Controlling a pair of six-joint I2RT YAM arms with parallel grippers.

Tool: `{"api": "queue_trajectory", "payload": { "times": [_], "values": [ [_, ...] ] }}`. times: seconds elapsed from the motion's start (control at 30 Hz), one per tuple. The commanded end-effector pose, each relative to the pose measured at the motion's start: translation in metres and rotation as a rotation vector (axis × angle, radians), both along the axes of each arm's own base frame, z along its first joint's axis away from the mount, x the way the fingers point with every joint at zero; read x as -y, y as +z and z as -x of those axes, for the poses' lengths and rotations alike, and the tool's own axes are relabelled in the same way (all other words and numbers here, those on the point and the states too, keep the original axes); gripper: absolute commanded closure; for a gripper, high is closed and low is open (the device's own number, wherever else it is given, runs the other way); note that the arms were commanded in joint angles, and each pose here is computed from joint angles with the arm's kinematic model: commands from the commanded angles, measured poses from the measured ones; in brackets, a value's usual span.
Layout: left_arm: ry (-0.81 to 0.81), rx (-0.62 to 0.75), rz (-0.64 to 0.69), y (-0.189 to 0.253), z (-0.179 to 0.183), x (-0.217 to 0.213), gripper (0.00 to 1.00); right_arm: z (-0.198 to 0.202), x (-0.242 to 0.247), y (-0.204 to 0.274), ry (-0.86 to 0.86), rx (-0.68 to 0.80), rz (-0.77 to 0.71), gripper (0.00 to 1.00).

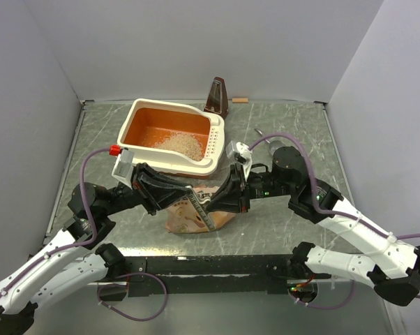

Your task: Fill the litter box with clean litter

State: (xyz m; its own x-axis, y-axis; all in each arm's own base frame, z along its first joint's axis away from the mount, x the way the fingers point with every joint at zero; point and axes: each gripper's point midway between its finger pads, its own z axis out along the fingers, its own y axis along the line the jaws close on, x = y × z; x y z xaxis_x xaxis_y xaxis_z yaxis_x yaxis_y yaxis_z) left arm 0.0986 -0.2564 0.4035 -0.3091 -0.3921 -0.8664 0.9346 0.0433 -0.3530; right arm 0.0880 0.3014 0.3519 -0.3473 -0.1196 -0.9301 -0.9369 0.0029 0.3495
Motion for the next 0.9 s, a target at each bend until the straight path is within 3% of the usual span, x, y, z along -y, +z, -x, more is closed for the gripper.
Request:
{"api": "queue_trajectory", "payload": {
  "times": [0.0,0.1,0.13,0.23,0.47,0.87],
  "values": [
    [-0.031,0.068,0.070,0.027,0.012,-0.006,0.83,-0.001,-0.004,0.012,-0.007,0.032,-0.049,1.00],
    [-0.015,0.070,0.047,0.020,0.010,-0.006,0.59,-0.003,0.005,0.023,-0.079,0.099,-0.107,1.00],
    [0.007,0.038,0.011,0.009,0.004,-0.005,0.44,-0.002,0.008,0.024,-0.087,0.110,-0.116,1.00],
    [0.060,0.037,-0.065,-0.006,-0.003,-0.007,0.30,-0.004,0.014,0.021,-0.119,0.125,-0.084,1.00],
    [0.182,0.037,-0.207,-0.039,-0.018,-0.018,0.26,-0.028,0.027,0.015,-0.271,0.157,-0.008,1.00],
    [0.307,-0.003,-0.468,-0.114,-0.061,-0.013,0.28,-0.069,0.043,0.001,-0.402,0.374,0.098,1.00]
  ]
}}
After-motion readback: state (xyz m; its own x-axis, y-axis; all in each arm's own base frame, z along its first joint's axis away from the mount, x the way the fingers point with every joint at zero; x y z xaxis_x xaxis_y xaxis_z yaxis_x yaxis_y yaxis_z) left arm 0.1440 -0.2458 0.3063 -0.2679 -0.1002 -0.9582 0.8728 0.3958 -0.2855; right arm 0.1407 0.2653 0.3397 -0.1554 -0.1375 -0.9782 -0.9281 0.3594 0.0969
